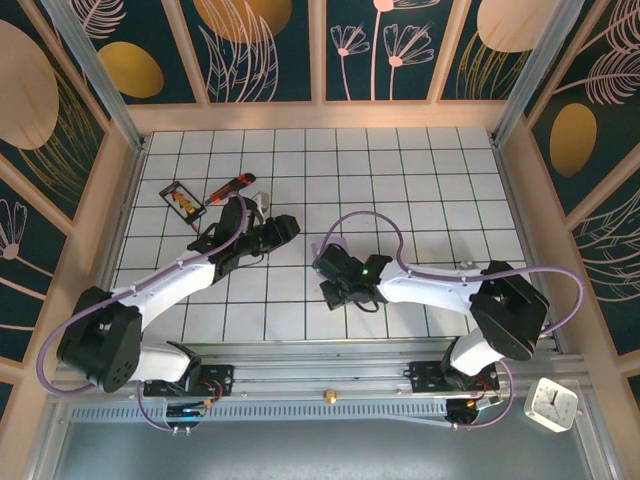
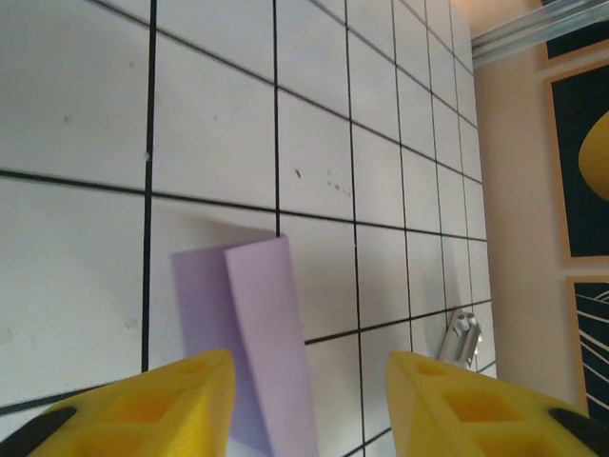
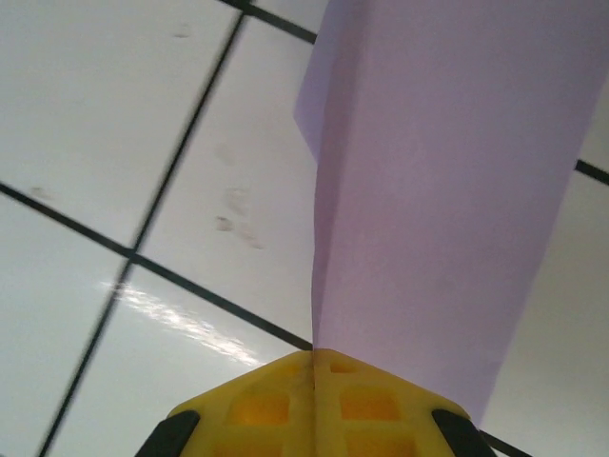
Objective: Fold a paper plane with a square sheet of paper (pick it up from the middle)
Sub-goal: Turn over the paper at the center of the table, then third fold the triangle at the center of the table.
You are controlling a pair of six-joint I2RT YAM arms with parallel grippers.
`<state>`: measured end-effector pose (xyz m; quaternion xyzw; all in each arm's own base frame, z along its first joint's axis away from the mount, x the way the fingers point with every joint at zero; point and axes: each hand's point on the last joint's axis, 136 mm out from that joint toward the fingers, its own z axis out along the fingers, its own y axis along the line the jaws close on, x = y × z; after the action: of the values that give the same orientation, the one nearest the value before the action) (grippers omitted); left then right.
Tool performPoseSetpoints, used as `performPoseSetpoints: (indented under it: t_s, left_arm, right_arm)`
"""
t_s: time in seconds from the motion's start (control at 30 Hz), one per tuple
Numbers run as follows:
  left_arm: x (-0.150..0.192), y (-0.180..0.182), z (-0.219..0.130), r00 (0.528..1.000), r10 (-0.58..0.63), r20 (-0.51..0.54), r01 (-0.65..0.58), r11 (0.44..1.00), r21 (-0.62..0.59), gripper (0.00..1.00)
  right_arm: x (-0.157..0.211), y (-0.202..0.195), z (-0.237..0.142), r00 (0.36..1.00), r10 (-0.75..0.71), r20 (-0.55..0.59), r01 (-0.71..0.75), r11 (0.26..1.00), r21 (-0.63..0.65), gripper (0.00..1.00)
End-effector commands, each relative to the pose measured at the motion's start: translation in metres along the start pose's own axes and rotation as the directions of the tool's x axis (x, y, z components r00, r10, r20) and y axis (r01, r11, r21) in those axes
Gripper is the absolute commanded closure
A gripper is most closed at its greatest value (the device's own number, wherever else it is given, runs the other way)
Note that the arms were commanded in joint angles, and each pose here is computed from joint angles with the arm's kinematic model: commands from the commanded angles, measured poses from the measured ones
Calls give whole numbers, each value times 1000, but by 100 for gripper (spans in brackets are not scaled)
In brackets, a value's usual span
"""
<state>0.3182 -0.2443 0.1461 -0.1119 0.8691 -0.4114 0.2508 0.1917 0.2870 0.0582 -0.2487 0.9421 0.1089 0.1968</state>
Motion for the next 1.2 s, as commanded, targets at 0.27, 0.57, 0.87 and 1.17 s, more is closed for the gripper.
performPoseSetpoints:
  t_s: [0.27, 0.57, 0.87, 1.17]
  left_arm:
    - [48, -16, 44, 972, -39, -231, 65, 992, 108, 75]
    - [53, 15, 99, 943, 36, -332, -45, 999, -21, 79]
    - [59, 45, 124, 893, 119, -435, -186, 976, -114, 80]
    - [71, 66, 134, 849, 143, -509, -246, 959, -142, 81]
  right_arm:
    - [7, 21, 11, 997, 72, 40, -66, 987, -148, 99]
    - [11, 21, 16, 996, 86, 39, -79, 985, -152, 94]
    - [10, 22, 17, 996, 73, 55, -64, 985, -159, 87]
    - [9, 21, 12, 996, 68, 65, -52, 975, -218, 82]
